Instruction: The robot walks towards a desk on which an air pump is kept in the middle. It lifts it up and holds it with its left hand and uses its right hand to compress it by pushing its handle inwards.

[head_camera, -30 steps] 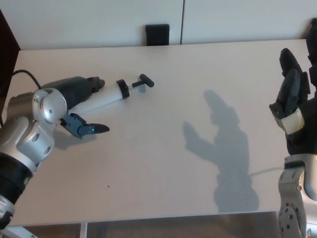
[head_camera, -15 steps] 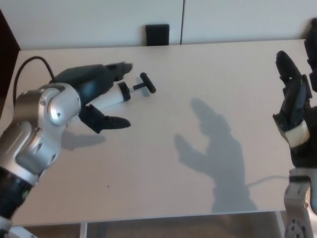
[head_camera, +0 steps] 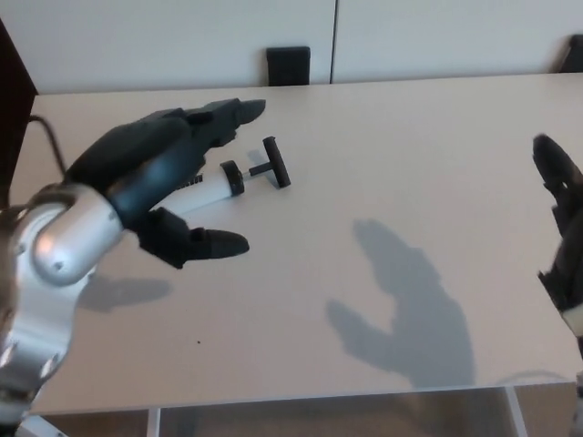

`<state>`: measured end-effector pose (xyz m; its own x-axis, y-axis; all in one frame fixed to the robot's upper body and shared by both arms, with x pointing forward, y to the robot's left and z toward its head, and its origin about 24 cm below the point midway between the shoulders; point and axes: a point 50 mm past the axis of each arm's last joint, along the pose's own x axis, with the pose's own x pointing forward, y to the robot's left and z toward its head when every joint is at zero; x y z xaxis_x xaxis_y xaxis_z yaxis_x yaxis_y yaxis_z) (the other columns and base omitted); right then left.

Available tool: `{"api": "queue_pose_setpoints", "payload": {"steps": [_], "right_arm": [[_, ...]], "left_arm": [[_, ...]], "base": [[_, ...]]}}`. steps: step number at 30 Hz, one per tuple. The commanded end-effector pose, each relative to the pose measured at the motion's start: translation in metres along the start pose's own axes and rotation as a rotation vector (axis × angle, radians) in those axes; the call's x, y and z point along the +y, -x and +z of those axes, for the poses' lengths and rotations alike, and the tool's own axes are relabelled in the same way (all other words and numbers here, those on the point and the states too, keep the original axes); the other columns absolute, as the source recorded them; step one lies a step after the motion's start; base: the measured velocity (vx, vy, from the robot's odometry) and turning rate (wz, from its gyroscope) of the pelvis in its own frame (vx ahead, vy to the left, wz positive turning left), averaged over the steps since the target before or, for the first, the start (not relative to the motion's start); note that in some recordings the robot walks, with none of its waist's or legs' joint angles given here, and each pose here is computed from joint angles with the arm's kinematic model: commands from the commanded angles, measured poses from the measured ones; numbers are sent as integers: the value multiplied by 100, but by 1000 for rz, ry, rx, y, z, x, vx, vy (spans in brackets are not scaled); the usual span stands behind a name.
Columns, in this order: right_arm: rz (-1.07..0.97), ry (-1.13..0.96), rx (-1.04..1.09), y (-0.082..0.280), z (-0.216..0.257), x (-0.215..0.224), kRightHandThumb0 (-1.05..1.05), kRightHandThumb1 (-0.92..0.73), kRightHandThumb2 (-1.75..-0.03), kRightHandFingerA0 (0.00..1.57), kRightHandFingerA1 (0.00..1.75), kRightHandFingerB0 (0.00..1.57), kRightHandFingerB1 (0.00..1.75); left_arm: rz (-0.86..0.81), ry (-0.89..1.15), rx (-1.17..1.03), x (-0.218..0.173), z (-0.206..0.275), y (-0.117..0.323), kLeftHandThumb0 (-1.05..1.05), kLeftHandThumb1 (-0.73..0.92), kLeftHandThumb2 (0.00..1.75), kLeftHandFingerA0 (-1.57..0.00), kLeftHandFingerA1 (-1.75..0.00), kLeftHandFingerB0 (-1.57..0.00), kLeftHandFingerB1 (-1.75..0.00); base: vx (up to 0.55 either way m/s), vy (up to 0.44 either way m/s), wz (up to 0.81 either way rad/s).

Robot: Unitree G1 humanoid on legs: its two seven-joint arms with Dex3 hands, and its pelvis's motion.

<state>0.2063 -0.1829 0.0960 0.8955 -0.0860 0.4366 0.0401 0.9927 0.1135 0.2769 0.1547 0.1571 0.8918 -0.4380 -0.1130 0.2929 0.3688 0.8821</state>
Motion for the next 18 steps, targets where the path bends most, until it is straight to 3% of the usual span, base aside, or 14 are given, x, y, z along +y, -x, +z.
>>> {"api": "queue_pose_setpoints", "payload": {"steps": [1, 2, 3, 4, 7, 8, 10, 11, 13, 14, 16, 17, 18], "right_arm": [[316, 92, -165, 49, 67, -4, -87, -87, -67, 24, 30, 19, 27], [316, 86, -145, 58, 71, -6, -89, -85, -67, 21, 30, 19, 27], [316, 86, -145, 58, 71, -6, -89, -85, -67, 21, 30, 19, 27], [298, 103, -139, 66, 75, -9, -87, -89, -67, 23, 36, 18, 29], [274, 133, -135, 76, 80, -12, -87, -89, -67, 23, 36, 18, 29], [276, 132, -125, 78, 81, -13, -86, -89, -67, 22, 35, 18, 29], [277, 132, -117, 80, 82, -13, -86, -89, -67, 22, 35, 18, 29], [273, 144, -96, 89, 80, -15, -82, -91, -67, 26, 40, 20, 31], [269, 159, -73, 100, 79, -17, -82, -91, -67, 26, 40, 20, 31], [274, 172, -56, 106, 78, -19, -78, -91, -67, 24, 39, 20, 32], [278, 178, -47, 109, 78, -20, -78, -91, -67, 24, 39, 20, 32], [272, 187, 5, 116, 73, -23, -80, -89, -67, 26, 35, 21, 30], [266, 192, 43, 122, 70, -26, -80, -89, -67, 26, 35, 21, 30]], "left_arm": [[202, 114, -398, 35, 47, 120, -76, 56, 57, -4, -27, -6, -25], [174, 224, -387, 26, 39, 132, -64, 40, 81, -4, -28, -8, -40], [174, 224, -387, 26, 39, 132, -64, 40, 81, -4, -28, -8, -40], [120, 372, -366, 13, 28, 149, -32, 30, 87, 0, -49, 0, -48], [78, 549, -336, -2, 18, 175, -32, 30, 87, 0, -49, 0, -48], [75, 562, -330, -5, 17, 178, -57, 49, 55, -18, -31, -17, -28], [73, 572, -325, -7, 17, 181, -57, 49, 55, -18, -31, -17, -28], [3, 703, -290, -21, 7, 193, -56, 40, 69, -17, -41, -21, -38], [-66, 862, -259, -38, -2, 211, -56, 40, 69, -17, -41, -21, -38], [-95, 908, -232, -44, -8, 219, -55, 49, 55, -25, -34, -31, -30], [-109, 920, -216, -47, -11, 222, -55, 49, 55, -25, -34, -31, -30], [-148, 910, -179, -48, -20, 228, -59, 41, 73, -21, -43, -32, -43], [-174, 901, -154, -49, -27, 231, -59, 41, 73, -21, -43, -32, -43]], "base": [[0, 0, 0], [0, 0, 0], [0, 0, 0], [0, 0, 0], [0, 0, 0], [0, 0, 0], [0, 0, 0], [0, 0, 0], [0, 0, 0], [0, 0, 0], [0, 0, 0], [0, 0, 0], [0, 0, 0]]}}
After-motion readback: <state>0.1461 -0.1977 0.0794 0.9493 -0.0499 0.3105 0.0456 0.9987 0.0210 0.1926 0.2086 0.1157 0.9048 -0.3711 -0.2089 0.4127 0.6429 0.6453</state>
